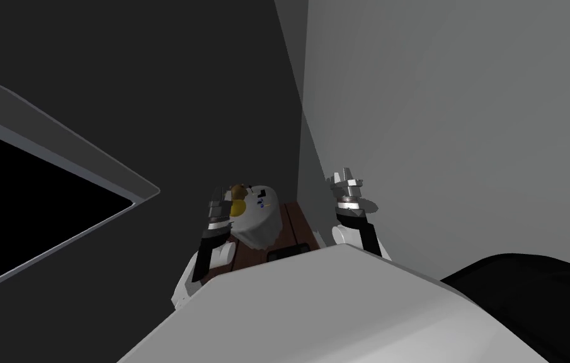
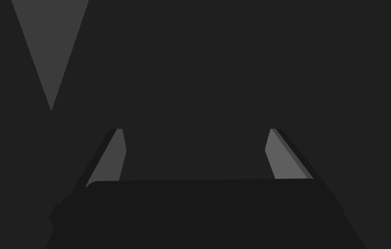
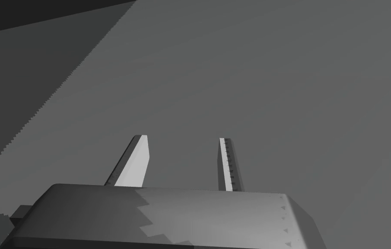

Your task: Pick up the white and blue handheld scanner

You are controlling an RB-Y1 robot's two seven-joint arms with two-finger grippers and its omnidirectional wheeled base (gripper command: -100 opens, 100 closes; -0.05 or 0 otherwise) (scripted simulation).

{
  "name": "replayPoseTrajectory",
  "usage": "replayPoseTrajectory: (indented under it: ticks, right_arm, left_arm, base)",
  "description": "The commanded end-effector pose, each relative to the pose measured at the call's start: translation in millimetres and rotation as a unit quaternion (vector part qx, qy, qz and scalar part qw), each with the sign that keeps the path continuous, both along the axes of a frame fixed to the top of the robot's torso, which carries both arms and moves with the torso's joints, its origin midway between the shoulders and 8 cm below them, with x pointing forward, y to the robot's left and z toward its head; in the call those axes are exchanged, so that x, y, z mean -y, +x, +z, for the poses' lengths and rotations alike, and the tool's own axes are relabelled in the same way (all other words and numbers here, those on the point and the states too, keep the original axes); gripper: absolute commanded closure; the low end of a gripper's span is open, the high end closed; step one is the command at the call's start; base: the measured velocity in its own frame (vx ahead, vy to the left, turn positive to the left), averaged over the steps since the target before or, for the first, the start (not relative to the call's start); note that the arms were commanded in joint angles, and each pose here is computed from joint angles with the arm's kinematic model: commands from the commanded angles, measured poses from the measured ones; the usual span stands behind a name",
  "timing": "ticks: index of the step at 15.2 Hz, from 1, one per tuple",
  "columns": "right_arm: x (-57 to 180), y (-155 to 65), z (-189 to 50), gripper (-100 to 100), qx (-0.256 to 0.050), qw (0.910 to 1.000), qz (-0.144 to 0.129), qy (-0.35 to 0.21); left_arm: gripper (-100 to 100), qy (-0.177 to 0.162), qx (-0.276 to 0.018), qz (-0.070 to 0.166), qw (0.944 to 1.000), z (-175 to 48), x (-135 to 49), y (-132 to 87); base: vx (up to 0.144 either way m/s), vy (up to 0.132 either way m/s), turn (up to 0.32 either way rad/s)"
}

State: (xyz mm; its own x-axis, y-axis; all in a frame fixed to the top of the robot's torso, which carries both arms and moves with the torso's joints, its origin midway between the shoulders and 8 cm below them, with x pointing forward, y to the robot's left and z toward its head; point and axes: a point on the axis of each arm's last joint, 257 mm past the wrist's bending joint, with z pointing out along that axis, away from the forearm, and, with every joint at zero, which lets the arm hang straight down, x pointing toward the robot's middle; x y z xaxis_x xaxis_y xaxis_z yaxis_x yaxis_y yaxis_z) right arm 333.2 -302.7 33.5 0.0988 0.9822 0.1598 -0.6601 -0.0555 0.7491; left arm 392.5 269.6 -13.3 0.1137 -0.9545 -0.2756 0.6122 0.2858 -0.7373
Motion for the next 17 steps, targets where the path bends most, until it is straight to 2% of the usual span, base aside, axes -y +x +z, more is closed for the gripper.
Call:
replayPoseTrajectory:
  ticks: [1, 2, 3, 4, 6, 9, 11, 14, 17]
  right_arm:
    - [0.0, 0.0, 0.0, 0, 0.0, 1.0, 0.0, 0.0]
    - [0.0, 0.0, 0.0, 0, 0.0, 1.0, 0.0, 0.0]
    - [0.0, 0.0, 0.0, 0, 0.0, 1.0, 0.0, 0.0]
    - [0.0, 0.0, 0.0, 0, 0.0, 1.0, 0.0, 0.0]
    - [0.0, 0.0, 0.0, 0, 0.0, 1.0, 0.0, 0.0]
    - [0.0, 0.0, 0.0, 0, 0.0, 1.0, 0.0, 0.0]
    - [0.0, 0.0, 0.0, 0, 0.0, 1.0, 0.0, 0.0]
    - [0.0, 0.0, 0.0, 0, 0.0, 1.0, 0.0, 0.0]
    - [0.0, 0.0, 0.0, 0, 0.0, 1.0, 0.0, 0.0]
  left_arm:
    - [-100, 0.0, -0.027, 0.004, 0.9996, -16.8, -10.2, 14.4]
    - [-100, 0.0, -0.027, 0.004, 0.9996, -16.8, -10.2, 14.4]
    - [-100, -0.002, -0.044, 0.008, 0.999, -28.0, -17.6, 24.3]
    - [-100, -0.002, -0.044, 0.008, 0.999, -28.0, -17.6, 24.3]
    - [-100, -0.01, -0.076, 0.017, 0.9969, -46.7, -32.6, 43.0]
    - [-100, -0.016, -0.099, 0.025, 0.9946, -64.0, -43.1, 53.8]
    - [-100, -0.031, -0.13, 0.036, 0.9904, -83.1, -59.6, 70.9]
    - [-100, -0.042, -0.156, 0.045, 0.9859, -103.5, -71.2, 80.5]
    - [-100, -0.064, -0.188, 0.058, 0.9785, -125.4, -87.7, 95.4]
  base:
    - [-0.034, -0.041, 0.027]
    - [-0.027, -0.038, 0.022]
    - [-0.02, -0.039, 0.03]
    - [-0.019, -0.036, 0.028]
    - [-0.025, -0.04, 0.04]
    - [-0.023, -0.046, 0.029]
    - [-0.007, -0.053, 0.035]
    - [-0.01, -0.049, 0.029]
    - [-0.001, -0.047, 0.026]
